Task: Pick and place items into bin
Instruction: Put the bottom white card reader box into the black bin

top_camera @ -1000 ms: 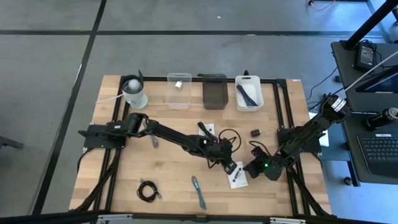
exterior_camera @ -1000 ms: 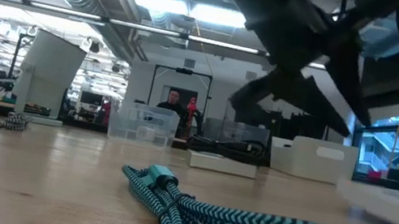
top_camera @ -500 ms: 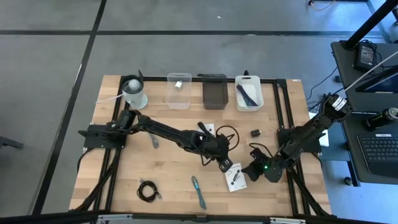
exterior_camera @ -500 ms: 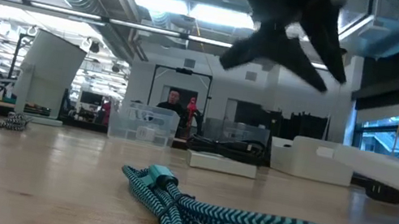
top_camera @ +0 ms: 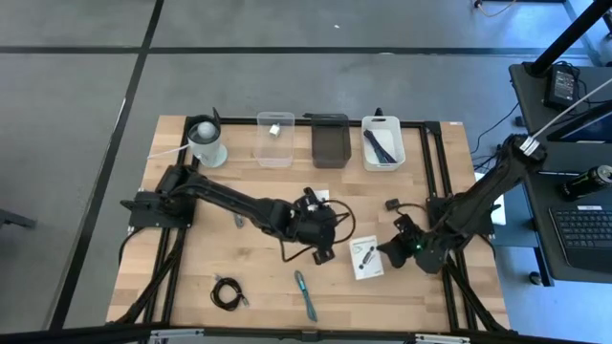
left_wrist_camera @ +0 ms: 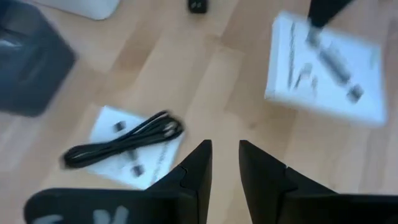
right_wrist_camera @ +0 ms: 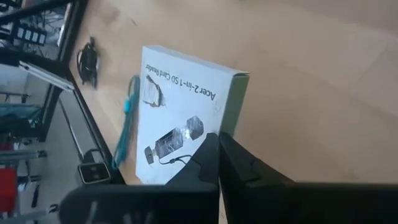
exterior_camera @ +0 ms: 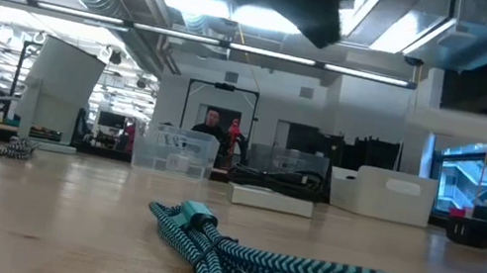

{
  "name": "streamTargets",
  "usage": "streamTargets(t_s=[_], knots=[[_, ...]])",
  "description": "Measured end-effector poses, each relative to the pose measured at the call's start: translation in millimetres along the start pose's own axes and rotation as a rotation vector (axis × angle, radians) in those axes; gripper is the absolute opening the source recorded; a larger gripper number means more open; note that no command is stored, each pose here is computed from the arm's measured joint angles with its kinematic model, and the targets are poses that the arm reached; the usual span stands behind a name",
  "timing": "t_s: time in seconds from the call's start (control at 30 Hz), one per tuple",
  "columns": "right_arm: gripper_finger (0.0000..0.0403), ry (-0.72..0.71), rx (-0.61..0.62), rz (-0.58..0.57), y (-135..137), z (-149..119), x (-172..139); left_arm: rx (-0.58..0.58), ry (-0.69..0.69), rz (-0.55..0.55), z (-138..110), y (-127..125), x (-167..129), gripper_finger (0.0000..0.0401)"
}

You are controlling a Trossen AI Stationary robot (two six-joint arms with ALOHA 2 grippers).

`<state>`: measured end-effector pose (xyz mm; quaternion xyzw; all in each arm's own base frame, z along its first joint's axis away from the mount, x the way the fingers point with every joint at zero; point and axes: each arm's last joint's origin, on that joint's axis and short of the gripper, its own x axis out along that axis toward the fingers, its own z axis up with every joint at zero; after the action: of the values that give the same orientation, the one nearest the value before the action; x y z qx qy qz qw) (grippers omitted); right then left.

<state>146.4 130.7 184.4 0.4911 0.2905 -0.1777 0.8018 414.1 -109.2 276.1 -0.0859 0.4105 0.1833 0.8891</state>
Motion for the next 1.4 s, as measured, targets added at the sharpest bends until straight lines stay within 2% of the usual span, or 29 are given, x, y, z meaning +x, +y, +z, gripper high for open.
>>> streamTargets(t_s=[0.13,0.3,0.37,0.53,0.8,0.97,1.13,1.27,1.4], knots=[[0.0000,-0.029,-0.019,-0.047,12,15,-13,0.049,0.018,0.019,-14,6,3,0.0053],[0.0000,-0.082,-0.042,-0.111,32,39,-25,0.041,0.019,-0.070,-43,25,7,0.0027],[0.0000,-0.108,-0.044,-0.117,40,50,-27,0.025,0.022,-0.099,-57,39,6,0.0021],[0.0000,-0.194,-0.022,-0.110,53,79,-24,-0.053,-0.088,-0.171,-85,79,-11,0.0016],[0.0000,-0.340,-0.035,-0.116,67,138,-12,-0.122,-0.208,-0.188,-123,137,-49,0.0024],[0.0000,-0.368,-0.050,-0.138,68,186,-9,-0.150,-0.260,-0.177,-132,158,-64,0.0020],[0.0000,-0.365,-0.082,-0.155,62,242,-13,-0.148,-0.301,-0.132,-131,167,-70,0.0014],[0.0000,-0.337,-0.113,-0.163,49,286,-11,-0.121,-0.327,-0.064,-129,172,-70,0.0008],[0.0000,-0.289,-0.120,-0.174,27,329,-3,-0.148,-0.348,0.023,-128,177,-69,0.0006]])
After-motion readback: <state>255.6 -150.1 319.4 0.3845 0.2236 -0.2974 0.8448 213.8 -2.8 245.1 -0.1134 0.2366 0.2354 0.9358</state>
